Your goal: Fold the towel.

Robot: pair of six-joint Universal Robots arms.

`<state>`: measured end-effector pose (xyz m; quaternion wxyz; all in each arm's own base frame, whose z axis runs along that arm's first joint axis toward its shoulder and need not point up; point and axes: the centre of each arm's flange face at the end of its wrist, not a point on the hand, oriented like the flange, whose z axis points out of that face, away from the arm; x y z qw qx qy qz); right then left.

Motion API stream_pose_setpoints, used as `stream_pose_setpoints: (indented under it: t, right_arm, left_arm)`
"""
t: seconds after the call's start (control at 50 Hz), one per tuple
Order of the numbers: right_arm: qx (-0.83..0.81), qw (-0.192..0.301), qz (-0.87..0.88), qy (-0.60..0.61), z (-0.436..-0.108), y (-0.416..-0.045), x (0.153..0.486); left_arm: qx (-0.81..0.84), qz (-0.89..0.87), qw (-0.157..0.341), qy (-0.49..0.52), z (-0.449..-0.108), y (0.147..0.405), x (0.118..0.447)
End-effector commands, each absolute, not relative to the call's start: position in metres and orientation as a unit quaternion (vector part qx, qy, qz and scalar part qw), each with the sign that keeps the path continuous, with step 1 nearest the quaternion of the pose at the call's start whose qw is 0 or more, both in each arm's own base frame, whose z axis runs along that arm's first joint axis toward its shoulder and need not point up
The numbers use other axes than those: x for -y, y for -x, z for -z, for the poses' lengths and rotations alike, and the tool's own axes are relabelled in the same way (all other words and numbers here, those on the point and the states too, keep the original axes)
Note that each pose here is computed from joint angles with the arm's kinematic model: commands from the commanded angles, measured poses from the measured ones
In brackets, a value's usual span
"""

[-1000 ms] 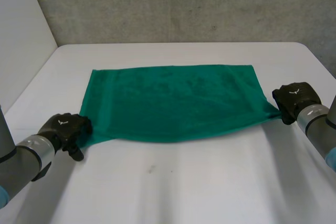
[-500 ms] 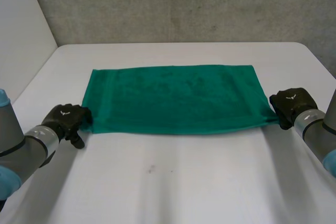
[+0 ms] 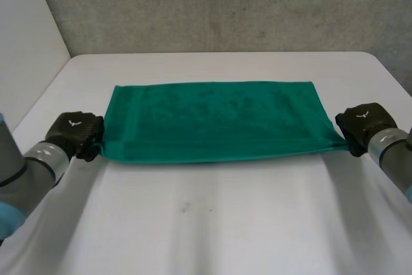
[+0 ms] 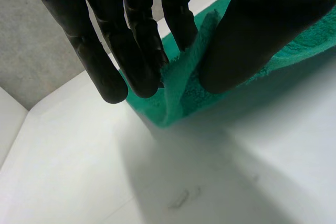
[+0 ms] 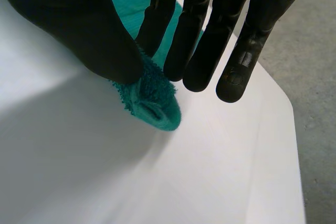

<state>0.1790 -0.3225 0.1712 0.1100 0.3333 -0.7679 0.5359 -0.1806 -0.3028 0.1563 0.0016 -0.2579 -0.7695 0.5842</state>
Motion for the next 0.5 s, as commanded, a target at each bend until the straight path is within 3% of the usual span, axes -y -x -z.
stream_pose_setpoints:
  t: [0.02,0.12,0.24,0.34,0.4,0.5]
  right_arm:
    - [0.766,0.144,-0.445,-0.442,-0.191,-0.173,0.283]
    - [0.758,0.158,-0.353,-0.525,-0.181,-0.163,0.249]
    - [0.740,0.173,-0.356,-0.543,-0.182,-0.160,0.252]
    - [0.732,0.189,-0.405,-0.514,-0.183,-0.165,0.277]
    - [0.741,0.184,-0.423,-0.488,-0.177,-0.168,0.300]
    - [0.744,0.165,-0.465,-0.451,-0.179,-0.185,0.332]
  left_arm:
    - [0.805,-0.536,0.001,0.253,-0.176,0.168,0.265]
    - [0.863,-0.445,0.014,0.239,-0.181,0.153,0.233]
    - [0.870,-0.418,0.063,0.253,-0.185,0.158,0.223]
    - [0.839,-0.476,0.063,0.256,-0.191,0.158,0.244]
    - [0.794,-0.547,0.044,0.262,-0.197,0.161,0.277]
    - [0.762,-0.592,0.060,0.254,-0.190,0.185,0.316]
